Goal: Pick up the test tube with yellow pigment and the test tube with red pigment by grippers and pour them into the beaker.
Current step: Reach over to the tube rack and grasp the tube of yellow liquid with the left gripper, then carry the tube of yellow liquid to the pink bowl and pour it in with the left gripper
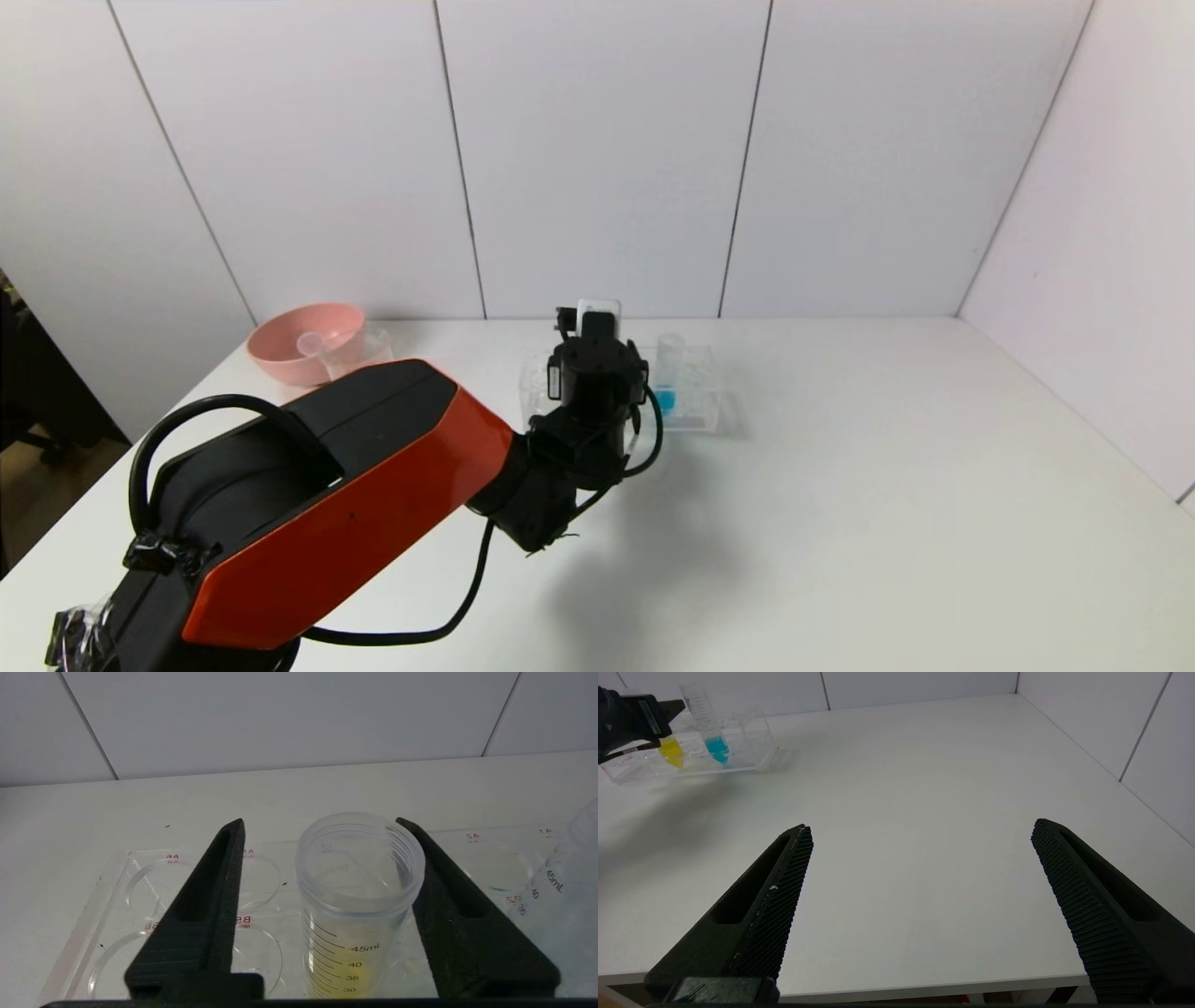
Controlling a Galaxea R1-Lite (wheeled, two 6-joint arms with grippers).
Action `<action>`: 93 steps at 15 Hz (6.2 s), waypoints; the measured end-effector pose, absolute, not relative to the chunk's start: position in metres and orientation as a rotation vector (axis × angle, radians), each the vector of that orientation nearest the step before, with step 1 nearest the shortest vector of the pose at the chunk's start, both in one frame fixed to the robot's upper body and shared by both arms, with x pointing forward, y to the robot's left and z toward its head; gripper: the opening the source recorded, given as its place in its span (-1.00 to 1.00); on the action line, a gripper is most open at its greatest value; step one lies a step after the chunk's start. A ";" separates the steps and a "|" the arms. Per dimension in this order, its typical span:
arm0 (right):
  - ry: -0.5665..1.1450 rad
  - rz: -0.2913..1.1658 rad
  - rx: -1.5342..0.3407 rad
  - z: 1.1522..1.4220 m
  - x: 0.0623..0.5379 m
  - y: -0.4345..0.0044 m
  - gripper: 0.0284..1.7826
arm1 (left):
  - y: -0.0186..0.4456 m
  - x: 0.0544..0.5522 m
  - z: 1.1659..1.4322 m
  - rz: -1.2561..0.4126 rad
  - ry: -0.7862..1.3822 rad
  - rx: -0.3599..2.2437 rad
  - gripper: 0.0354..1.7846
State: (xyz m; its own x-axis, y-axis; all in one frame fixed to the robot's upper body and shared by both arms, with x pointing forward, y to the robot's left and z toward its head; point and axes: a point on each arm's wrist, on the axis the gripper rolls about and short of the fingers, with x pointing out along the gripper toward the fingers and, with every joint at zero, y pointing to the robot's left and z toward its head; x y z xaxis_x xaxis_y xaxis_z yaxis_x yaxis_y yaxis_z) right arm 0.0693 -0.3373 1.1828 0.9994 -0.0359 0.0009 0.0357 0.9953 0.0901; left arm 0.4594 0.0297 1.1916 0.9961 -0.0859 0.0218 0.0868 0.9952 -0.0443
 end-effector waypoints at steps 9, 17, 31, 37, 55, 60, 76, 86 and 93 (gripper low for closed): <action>-0.002 -0.037 0.090 1.183 0.069 -0.337 0.92 | 0.030 0.460 1.194 -0.087 -0.029 -0.052 -0.44; -0.002 -0.036 0.090 1.183 0.069 -0.337 0.92 | 0.034 0.456 1.248 -0.081 -0.132 -0.030 -0.44; -0.002 -0.036 0.090 1.183 0.069 -0.337 0.92 | 0.089 0.420 1.276 -0.246 -0.050 0.045 -0.44; -0.002 -0.036 0.090 1.183 0.069 -0.337 0.92 | 0.210 0.378 1.297 -0.366 0.041 0.078 -0.44; -0.002 -0.036 0.090 1.183 0.069 -0.337 0.92 | 0.385 0.410 1.307 -0.455 0.349 0.276 -0.44; -0.002 -0.036 0.090 1.183 0.069 -0.337 0.92 | 0.391 0.430 1.319 -0.415 0.572 0.439 -0.44; -0.002 -0.036 0.090 1.183 0.069 -0.337 0.92 | 0.360 0.485 1.340 -0.328 0.771 0.708 -0.44; -0.003 -0.037 0.090 1.183 0.069 -0.337 0.92 | 0.356 0.491 1.345 -0.336 0.852 0.942 -0.44; -0.002 -0.036 0.090 1.183 0.069 -0.337 0.92 | 0.342 0.488 1.342 -0.405 0.877 1.022 -0.44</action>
State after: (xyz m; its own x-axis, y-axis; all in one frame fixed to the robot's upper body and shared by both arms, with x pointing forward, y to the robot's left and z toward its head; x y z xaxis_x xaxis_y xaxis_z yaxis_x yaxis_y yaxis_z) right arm 0.0693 -0.3373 1.1828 0.9993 -0.0362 0.0009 0.0359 0.9953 0.0901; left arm 0.4882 0.3422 1.3425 0.6053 0.0948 -0.7903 0.6631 0.4892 0.5666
